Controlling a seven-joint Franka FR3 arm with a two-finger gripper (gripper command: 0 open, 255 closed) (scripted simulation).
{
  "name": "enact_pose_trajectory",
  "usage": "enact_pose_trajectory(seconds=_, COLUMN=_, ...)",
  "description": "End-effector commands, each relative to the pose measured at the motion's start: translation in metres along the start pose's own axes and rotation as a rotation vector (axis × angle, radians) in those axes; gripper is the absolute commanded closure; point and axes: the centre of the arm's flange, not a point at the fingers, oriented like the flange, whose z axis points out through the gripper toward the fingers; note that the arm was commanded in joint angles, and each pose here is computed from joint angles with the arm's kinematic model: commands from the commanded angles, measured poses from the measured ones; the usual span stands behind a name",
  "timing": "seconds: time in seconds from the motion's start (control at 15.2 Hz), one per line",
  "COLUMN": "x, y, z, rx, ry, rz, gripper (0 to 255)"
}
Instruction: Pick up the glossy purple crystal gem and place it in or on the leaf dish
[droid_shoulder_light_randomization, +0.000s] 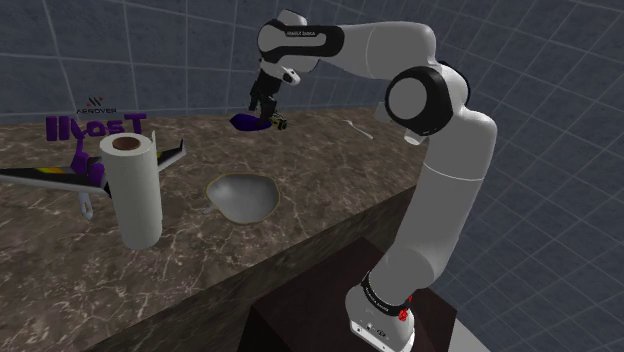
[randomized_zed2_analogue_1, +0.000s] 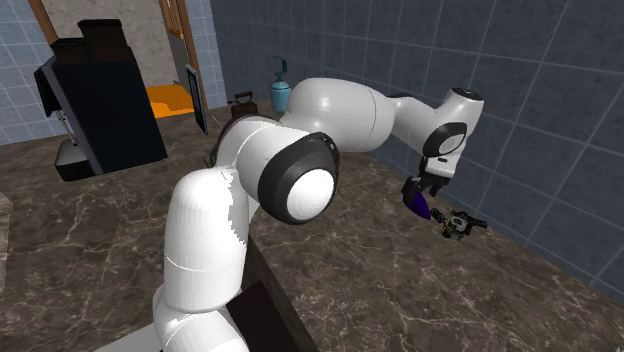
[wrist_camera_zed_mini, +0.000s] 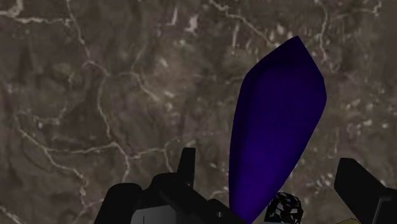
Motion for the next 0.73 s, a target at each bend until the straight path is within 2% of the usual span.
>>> enact_pose_trajectory(seconds=0.0, x=0.004, y=-0.005, z=0.008, rx=0.003, ry=-0.015, rz=0.074, gripper=0)
enact_pose_trajectory(seconds=0.4, x=0.004, y=-0.005, z=0.037, rx=0.003, ry=-0.015, rz=0.074, gripper=0)
enact_pose_trajectory(seconds=0.66, x=0.004, y=-0.005, z=0.037, rx=0.003, ry=-0.015, rz=0.074, gripper=0)
